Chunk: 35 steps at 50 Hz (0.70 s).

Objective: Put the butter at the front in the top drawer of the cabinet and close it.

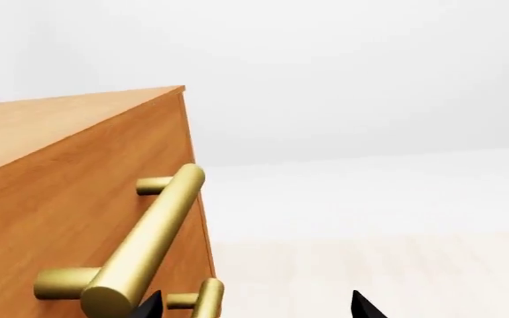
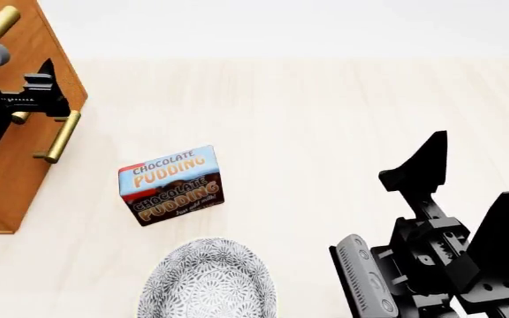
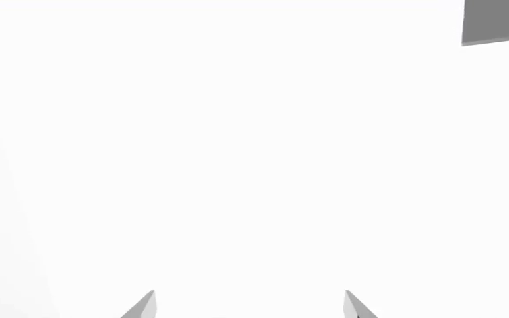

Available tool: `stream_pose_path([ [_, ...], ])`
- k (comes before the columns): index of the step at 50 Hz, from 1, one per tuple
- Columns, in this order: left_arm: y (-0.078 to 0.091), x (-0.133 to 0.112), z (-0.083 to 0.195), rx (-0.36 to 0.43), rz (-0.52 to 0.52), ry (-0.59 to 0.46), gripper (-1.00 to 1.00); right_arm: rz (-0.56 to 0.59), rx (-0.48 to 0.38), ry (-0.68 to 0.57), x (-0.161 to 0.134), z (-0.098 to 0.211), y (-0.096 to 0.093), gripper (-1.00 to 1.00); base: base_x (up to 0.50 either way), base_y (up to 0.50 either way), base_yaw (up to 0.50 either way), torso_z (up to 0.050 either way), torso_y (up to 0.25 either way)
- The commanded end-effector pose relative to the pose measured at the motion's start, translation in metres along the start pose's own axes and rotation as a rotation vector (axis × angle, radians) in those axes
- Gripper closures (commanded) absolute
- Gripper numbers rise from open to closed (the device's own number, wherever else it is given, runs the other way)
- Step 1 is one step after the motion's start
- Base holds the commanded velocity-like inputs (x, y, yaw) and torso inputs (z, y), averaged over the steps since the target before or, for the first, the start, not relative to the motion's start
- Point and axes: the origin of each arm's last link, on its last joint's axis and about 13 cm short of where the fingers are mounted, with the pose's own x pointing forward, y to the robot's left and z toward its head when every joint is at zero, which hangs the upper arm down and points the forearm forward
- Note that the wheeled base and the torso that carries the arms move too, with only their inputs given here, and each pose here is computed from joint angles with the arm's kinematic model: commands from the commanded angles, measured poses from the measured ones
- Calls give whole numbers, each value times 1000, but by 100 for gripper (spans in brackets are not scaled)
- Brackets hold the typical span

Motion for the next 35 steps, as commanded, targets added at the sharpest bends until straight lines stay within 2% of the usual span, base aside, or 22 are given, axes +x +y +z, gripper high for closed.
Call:
stream_pose_path([
  [1, 20, 2, -9, 7, 141, 45, -100, -1, 0, 3, -1, -1, 0, -100, 0, 3, 3, 0, 0],
  [12, 23, 0, -13, 5, 156, 62, -100, -2, 1, 8, -3, -1, 0, -100, 5, 3, 1, 0, -4],
  [35, 6, -4, -20, -3, 55, 85, -100, -6, -3, 17, -3, -2, -1, -100, 5, 3, 1, 0, -5],
])
